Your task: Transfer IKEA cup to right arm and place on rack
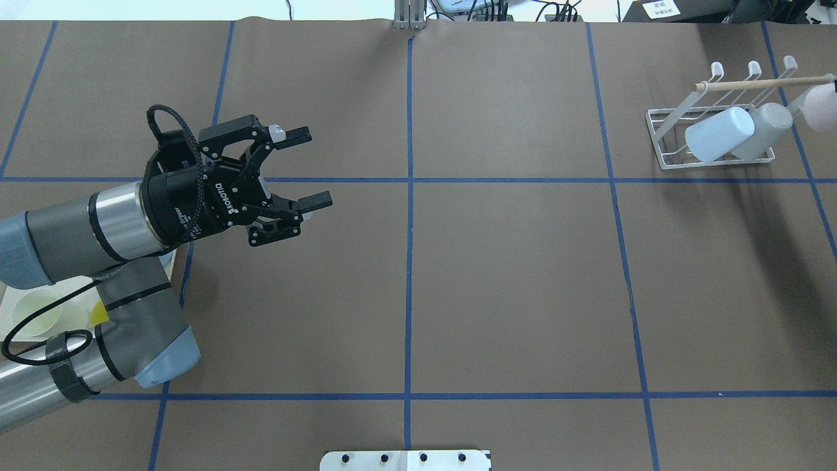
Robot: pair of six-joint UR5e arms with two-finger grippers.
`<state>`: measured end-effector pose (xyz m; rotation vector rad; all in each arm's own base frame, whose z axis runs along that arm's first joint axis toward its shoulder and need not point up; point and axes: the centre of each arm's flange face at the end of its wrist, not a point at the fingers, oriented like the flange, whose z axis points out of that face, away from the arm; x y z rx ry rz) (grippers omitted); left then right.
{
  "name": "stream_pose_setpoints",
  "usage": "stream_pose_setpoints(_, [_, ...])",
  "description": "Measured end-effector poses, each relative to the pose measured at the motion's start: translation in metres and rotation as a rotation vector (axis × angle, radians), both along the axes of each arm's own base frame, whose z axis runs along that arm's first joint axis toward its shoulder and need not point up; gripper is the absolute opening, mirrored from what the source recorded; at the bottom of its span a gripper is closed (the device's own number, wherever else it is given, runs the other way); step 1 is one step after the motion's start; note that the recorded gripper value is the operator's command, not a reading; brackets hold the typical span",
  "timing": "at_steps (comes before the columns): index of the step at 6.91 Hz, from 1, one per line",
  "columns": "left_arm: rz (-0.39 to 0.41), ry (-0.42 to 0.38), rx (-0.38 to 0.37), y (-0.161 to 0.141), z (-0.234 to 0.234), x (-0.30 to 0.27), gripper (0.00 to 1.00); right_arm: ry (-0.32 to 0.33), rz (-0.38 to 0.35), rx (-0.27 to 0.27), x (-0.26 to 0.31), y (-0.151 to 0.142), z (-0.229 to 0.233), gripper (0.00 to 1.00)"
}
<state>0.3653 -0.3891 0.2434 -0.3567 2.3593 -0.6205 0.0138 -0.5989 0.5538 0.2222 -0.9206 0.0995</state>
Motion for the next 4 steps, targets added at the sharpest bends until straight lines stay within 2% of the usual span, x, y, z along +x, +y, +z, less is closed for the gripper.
stream_pose_setpoints(4, [0.007,-0.002,-0.002,0.002,0.001,0.004,0.91,0.021,-0.037,-0.007,-0.008,-0.008,0.015,0.0])
